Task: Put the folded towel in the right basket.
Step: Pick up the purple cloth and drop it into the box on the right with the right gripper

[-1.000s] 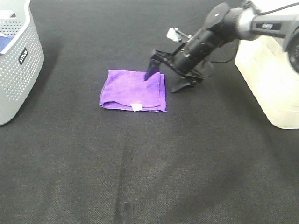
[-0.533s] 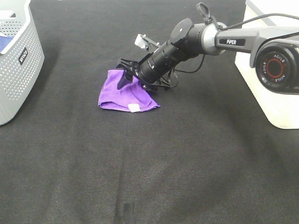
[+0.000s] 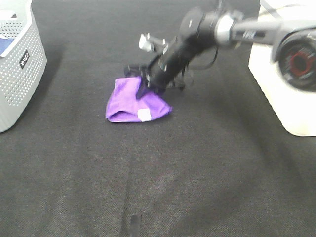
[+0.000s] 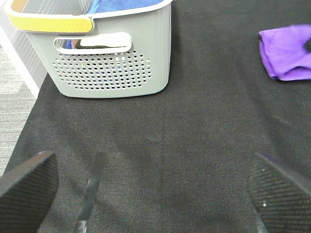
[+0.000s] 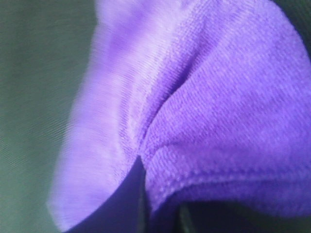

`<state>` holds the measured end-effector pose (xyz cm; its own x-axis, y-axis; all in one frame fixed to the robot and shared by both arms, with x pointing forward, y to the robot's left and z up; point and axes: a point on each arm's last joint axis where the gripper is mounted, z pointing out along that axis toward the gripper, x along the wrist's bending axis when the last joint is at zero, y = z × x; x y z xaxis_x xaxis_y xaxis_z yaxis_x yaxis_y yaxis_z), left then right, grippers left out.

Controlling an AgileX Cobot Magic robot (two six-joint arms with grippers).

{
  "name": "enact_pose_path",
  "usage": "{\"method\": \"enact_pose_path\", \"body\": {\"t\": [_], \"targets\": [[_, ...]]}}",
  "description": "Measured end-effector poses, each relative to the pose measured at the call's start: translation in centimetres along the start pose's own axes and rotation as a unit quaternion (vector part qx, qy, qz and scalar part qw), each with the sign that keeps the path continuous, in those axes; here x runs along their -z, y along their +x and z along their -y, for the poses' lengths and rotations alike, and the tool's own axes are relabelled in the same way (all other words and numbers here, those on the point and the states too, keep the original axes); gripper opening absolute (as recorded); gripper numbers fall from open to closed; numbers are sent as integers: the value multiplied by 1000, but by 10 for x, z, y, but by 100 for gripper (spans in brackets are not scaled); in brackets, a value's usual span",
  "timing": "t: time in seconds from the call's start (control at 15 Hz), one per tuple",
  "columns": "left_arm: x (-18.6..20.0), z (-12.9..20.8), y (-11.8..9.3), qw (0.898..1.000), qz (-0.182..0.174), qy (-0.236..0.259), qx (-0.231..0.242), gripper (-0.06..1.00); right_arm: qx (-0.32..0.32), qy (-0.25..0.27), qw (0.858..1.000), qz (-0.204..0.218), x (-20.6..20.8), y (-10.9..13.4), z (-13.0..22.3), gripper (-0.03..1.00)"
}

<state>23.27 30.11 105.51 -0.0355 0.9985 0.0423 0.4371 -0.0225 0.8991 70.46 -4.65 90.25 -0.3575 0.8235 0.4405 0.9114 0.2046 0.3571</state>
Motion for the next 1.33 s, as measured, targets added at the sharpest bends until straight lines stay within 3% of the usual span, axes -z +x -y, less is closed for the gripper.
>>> {"method": "enact_pose_path", "body": {"t": [0.27, 0.47, 0.6, 0.73, 0.93, 1.13, 1.27, 1.33], "targets": [[0, 0, 0, 1000, 0, 0, 0, 99, 27, -94, 995, -8, 145, 6, -49, 5], [0, 0, 1, 1000, -3, 0, -2, 99, 21, -174, 984, 42, 257, -30, -61, 5], [0, 0, 1, 1000, -3, 0, -2, 99, -7, -228, 968, 107, 329, -73, -53, 5], [0, 0, 1, 1000, -3, 0, -2, 99, -43, -247, 951, 183, 378, -119, -35, 5], [0, 0, 1, 1000, -3, 0, -2, 99, -102, -247, 930, 251, 418, -177, -6, 5], [0, 0, 1, 1000, -3, 0, -2, 99, -122, -248, 925, 262, 426, -196, 3, 7], [0, 0, 1, 1000, -3, 0, -3, 99, -129, -232, 933, 243, 407, -205, -1, 21], [0, 0, 1, 1000, -3, 0, -3, 99, -137, -226, 934, 239, 400, -210, -2, 38]]}}
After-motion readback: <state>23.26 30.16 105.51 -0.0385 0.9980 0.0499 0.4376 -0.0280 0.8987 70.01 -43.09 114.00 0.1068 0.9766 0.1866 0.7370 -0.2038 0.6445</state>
